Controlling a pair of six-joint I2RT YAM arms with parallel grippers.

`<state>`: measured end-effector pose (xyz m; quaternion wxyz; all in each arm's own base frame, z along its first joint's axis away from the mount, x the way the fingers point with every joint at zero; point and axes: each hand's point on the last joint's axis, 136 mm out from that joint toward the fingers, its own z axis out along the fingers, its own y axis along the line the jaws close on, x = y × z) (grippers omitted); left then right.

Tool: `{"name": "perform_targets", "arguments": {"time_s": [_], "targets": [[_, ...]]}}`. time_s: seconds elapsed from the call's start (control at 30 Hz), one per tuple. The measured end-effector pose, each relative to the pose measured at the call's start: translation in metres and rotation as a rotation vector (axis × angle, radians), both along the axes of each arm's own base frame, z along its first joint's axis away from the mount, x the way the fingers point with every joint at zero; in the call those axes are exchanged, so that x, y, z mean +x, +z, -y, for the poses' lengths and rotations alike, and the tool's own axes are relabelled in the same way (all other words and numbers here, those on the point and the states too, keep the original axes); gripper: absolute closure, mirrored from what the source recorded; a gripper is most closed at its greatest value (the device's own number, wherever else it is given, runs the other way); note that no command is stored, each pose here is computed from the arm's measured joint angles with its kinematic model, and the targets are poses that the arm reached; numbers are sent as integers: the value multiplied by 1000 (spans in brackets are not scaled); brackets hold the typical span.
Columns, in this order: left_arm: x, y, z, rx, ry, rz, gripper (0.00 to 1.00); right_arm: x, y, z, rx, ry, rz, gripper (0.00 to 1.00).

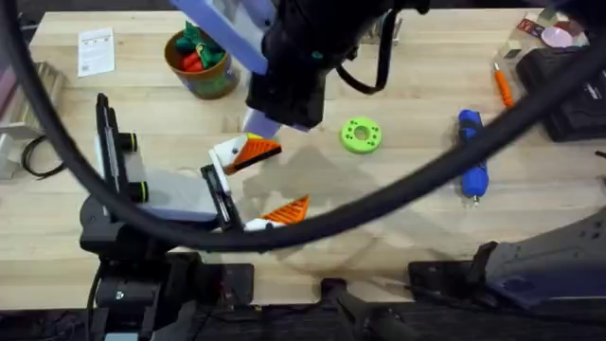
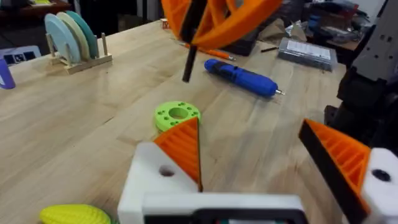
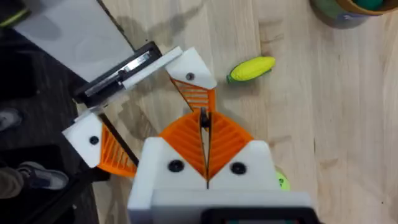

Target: Pick up the gripper from the table and insert it into the empty holder that is missing its gripper. Then pick up a screw, insert it into the mounting hole, and use the screwdriver to tighten it. Finally, clean up the table by picking up the vegetable and placing it into the bucket.

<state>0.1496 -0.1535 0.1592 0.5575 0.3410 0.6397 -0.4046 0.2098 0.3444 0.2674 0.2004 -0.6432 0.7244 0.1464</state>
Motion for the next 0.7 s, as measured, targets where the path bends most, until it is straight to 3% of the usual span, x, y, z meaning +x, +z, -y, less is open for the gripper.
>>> {"name": "perform_targets", "arguments": {"time_s": [0.43, 0.7], "targets": [[0, 0, 0, 0, 0, 0, 15, 8, -12, -20, -23, 22, -10, 995], [0, 0, 0, 0, 0, 0, 15, -4, -17, -26, -87, 76, -23, 995]]}}
